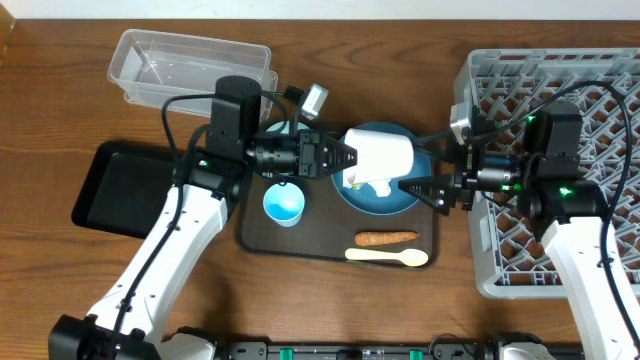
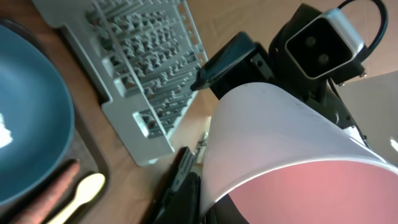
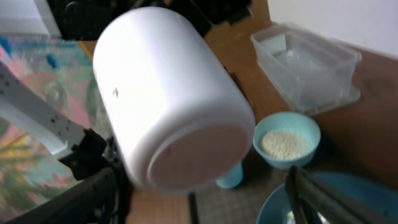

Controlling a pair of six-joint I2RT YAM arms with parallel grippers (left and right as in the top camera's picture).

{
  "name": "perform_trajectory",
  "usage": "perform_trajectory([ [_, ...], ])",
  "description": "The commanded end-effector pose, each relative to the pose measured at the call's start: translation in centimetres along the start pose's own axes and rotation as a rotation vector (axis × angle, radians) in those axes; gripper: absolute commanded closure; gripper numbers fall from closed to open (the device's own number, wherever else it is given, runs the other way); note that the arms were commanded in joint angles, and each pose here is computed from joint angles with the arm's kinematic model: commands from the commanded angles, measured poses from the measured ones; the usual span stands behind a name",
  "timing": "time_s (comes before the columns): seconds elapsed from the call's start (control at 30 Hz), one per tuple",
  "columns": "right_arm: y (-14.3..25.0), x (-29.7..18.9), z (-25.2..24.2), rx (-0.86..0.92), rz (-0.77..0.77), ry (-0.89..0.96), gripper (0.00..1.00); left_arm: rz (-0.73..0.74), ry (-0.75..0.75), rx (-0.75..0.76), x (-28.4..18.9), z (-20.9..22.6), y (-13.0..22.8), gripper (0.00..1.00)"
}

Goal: Sort waste into correct bins and load items into the dishwasher rack
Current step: 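Pass the white cup from the left gripper to the right gripper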

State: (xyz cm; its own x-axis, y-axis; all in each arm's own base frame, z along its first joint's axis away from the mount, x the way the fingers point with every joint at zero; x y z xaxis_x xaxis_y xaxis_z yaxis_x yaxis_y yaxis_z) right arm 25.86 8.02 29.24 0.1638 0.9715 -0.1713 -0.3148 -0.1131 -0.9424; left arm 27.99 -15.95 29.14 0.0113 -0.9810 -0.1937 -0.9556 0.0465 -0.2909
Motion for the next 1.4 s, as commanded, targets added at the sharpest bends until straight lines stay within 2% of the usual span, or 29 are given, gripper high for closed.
perform_trajectory([
  [0.0,-1.0,0.6,0.5,-0.071,-0.02,-0.062,0.23,0.044,0.043,-0.004,0.6,-1.2,0.1,0.94],
  [0.27,-1.2,1.0,0.6,-0.099,-0.023,-0.075,0.24,0.05,0.015,0.002,1.9,-1.4,0.6,0.94],
  [0.73,-1.9,1.0,0.9,-0.165,-0.059,-0.128,0.46,0.046,0.006,-0.019,2.2,-1.4,0.7,0.94],
  [1.0,-1.9,1.0,0.9,-0.165,-0.059,-0.129,0.48,0.047,0.006,-0.019,2.2,-1.4,0.7,0.93],
  [1.2,-1.9,1.0,0.9,-0.163,-0.059,-0.13,0.46,0.028,-0.013,-0.02,2.2,-1.2,0.5,0.89],
  [1.3,-1.9,1.0,0.9,-0.158,-0.059,-0.13,0.5,0.018,-0.022,-0.019,2.2,-1.2,0.5,0.7],
  [1.37,-1.9,1.0,0.9,-0.156,-0.059,-0.13,0.53,0.016,-0.025,-0.019,2.2,-1.2,0.5,0.69],
])
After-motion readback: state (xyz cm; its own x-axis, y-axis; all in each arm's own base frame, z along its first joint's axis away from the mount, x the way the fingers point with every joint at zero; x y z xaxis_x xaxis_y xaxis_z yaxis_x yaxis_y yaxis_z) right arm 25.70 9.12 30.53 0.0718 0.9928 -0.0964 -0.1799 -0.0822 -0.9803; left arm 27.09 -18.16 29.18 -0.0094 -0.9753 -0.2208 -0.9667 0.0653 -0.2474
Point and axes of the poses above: each gripper's point midway between its finger pads, its own x axis out along the fingers, its own z axis along the line the jaws close on, y = z × x, the point moved 10 cm from there along -x, back along the fingers, and after that the axes turned 5 degrees about -x, right-handed, at the moved point
